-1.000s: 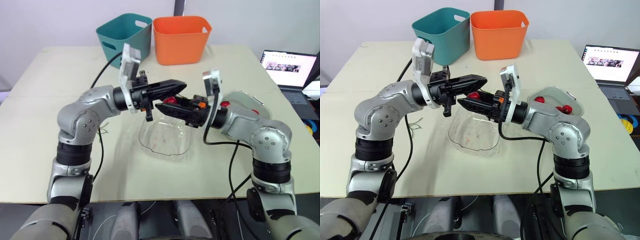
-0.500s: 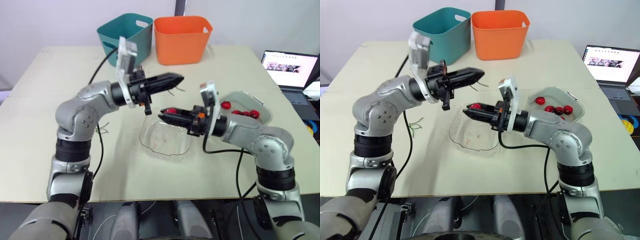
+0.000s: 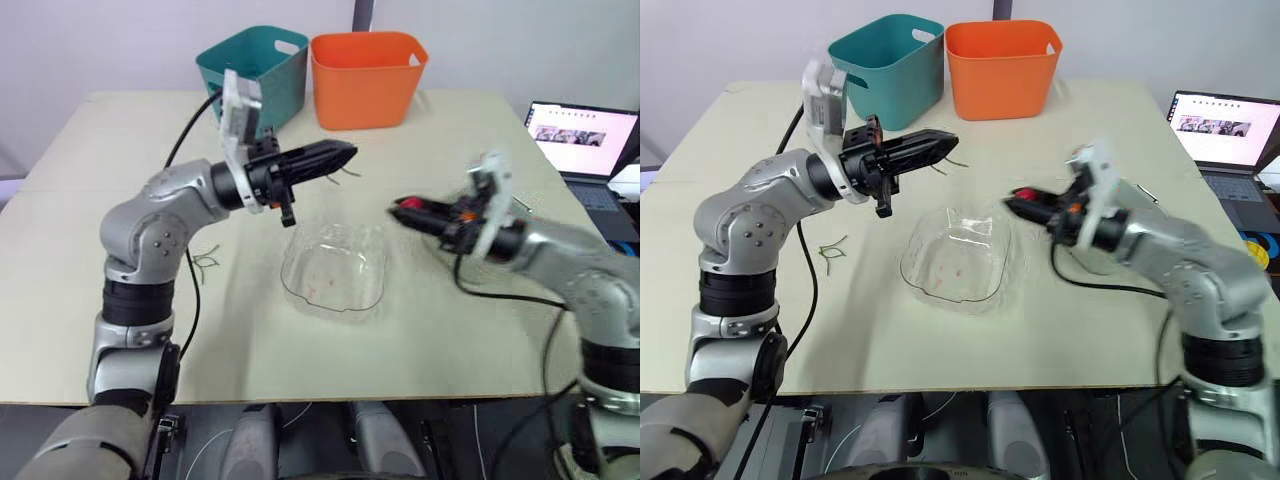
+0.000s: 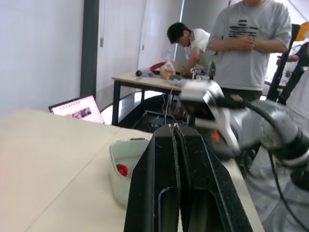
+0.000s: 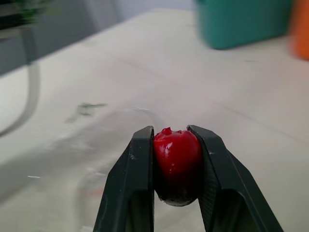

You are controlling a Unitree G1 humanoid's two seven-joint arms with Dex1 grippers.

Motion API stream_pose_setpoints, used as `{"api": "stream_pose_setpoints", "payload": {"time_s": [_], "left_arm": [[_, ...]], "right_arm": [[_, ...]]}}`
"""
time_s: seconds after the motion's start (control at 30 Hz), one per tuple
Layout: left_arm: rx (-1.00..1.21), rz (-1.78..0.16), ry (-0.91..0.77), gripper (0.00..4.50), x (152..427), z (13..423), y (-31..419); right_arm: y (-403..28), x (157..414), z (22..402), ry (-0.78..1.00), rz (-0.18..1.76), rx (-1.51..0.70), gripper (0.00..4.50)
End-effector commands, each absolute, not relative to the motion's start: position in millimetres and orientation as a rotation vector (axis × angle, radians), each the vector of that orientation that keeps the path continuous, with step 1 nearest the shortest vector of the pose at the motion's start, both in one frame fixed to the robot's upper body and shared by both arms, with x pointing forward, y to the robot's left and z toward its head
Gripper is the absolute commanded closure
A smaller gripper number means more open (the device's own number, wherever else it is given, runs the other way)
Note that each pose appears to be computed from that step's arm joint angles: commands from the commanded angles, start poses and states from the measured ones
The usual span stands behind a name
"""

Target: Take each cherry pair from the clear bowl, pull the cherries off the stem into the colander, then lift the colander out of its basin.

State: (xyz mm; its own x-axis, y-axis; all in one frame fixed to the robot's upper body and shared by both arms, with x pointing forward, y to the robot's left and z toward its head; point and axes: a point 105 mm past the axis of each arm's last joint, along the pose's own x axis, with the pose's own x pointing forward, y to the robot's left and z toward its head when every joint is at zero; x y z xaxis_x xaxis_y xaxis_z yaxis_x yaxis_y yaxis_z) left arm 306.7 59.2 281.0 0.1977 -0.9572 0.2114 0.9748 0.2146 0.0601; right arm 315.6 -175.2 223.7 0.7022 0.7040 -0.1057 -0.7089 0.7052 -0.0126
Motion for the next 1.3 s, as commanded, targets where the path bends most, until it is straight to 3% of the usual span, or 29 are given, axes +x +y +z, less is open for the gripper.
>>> {"api": "stream_pose_setpoints", "payload": {"time_s": [0.03,0.37,0.47,0.73,0.8,0.97,1.13,1.3], "left_arm": [[-0.006,-1.364,-0.206,4.5,298.7,270.8,56.3],[0.009,-1.37,-0.177,4.5,296.2,259.9,53.4],[0.012,-1.369,-0.177,4.5,296.5,260.1,53.3],[0.011,-1.353,-0.178,4.5,299.0,261.6,57.1],[0.004,-1.336,-0.185,4.5,301.2,263.4,59.8],[-0.068,-1.165,-0.149,4.5,316.4,261.2,96.8],[-0.221,-0.898,0.01,4.5,327.5,225.3,164.6],[-0.352,-0.663,0.062,4.5,318.7,198.2,224.5]], "right_arm": [[-228.1,320.6,224.2,0.111,0.6,-0.175,3.45],[-276.6,324.3,190.9,0.268,0.44,-0.346,3.45],[-277.6,325.8,189.3,0.265,0.434,-0.346,2.79],[-278.4,326.2,201.2,0.22,0.433,-0.324,0.04],[-276.5,326.4,211.6,0.18,0.438,-0.309,0.04],[-208.9,313.9,250.8,0.05,0.708,-0.245,0.04],[-125.7,293.5,260.1,0.022,1.001,-0.262,0.04],[-58.8,262.3,246.4,0.083,1.269,-0.309,0.04]]}}
